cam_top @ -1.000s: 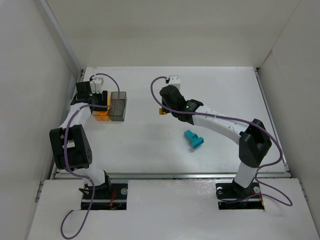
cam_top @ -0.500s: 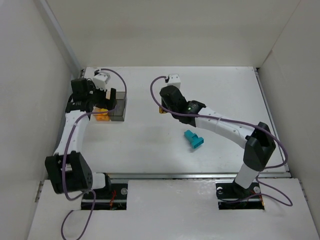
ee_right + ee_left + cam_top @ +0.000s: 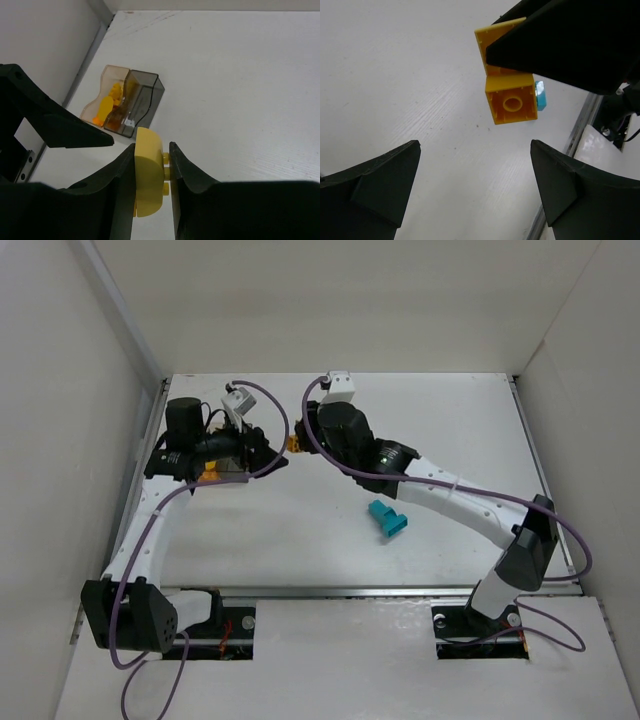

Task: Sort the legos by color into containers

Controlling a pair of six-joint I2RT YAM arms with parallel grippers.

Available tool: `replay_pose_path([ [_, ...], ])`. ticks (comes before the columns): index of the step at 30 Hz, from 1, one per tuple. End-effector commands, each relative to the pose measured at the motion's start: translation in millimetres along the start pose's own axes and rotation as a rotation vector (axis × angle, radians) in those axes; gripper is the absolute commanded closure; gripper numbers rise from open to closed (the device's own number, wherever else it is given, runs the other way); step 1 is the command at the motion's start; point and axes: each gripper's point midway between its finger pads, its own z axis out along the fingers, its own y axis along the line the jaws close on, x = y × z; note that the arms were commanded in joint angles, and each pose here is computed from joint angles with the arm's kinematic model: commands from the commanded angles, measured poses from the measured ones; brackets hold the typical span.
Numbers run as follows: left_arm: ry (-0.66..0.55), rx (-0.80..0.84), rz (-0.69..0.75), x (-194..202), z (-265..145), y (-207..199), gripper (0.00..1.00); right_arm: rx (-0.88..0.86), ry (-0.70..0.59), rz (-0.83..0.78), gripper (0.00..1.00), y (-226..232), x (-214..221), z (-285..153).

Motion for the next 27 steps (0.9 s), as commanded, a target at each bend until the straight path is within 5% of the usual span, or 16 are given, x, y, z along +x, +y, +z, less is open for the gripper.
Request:
replay_pose_path([
  [1,-0.053,0.072,-0.037,-15.6,1.1,-17.3,0.1,-0.074,-0.035,0.051,1.0,26.6,-13.6,0.5],
  [11,-0.081,0.111,-0.087,-23.0,10.4,-26.3,0.12,-0.114,-0.013,0.044,1.0,42.4,-5.6,3.0],
  [20,-0.051,0.07,-0.085,-15.1,13.5,-15.3,0.58,-0.136,-0.002,0.043,1.0,46.2,-3.7,2.1],
  [21,-0.051,0.07,-0.096,-15.1,13.5,-15.7,0.74,-0.136,-0.002,0.043,1.0,46.3,-3.7,2.1],
  [24,-0.053,0.046,-0.103,-18.0,14.6,-10.6,1.0,-0.128,-0.006,0.044,1.0,44.9,-4.4,2.4],
  [27,-0.035,-0.002,-0.096,-13.9,13.5,-3.0,1.0,-0.077,-0.028,0.043,1.0,32.9,-7.1,0.2],
])
